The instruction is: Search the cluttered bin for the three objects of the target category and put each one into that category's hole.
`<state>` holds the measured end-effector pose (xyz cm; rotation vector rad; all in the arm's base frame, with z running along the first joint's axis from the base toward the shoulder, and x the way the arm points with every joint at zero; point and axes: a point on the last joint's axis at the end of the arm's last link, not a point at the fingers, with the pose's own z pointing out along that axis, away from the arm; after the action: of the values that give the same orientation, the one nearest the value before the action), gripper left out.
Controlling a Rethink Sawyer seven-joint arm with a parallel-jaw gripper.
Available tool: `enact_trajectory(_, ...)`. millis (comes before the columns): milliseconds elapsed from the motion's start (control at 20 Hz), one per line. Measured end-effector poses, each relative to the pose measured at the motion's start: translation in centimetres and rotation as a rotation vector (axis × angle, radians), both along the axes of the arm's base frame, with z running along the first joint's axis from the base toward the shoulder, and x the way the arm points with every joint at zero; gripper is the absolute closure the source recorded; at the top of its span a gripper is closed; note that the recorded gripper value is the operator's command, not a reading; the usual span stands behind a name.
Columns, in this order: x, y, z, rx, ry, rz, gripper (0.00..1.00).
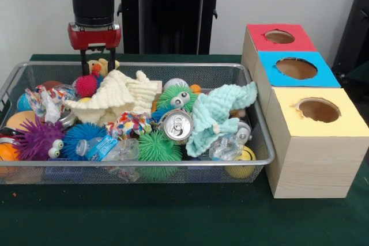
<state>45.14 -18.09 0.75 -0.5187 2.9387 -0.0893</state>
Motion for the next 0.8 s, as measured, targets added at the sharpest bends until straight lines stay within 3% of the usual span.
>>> enact_trajectory(100, -0.7, -0.3, -0.6, 0.002, -0.013, 0.004, 0.00)
enact_trajectory(800, -1.6, -1.8, -1.3, 0.026, -0.067, -0.041, 0.00)
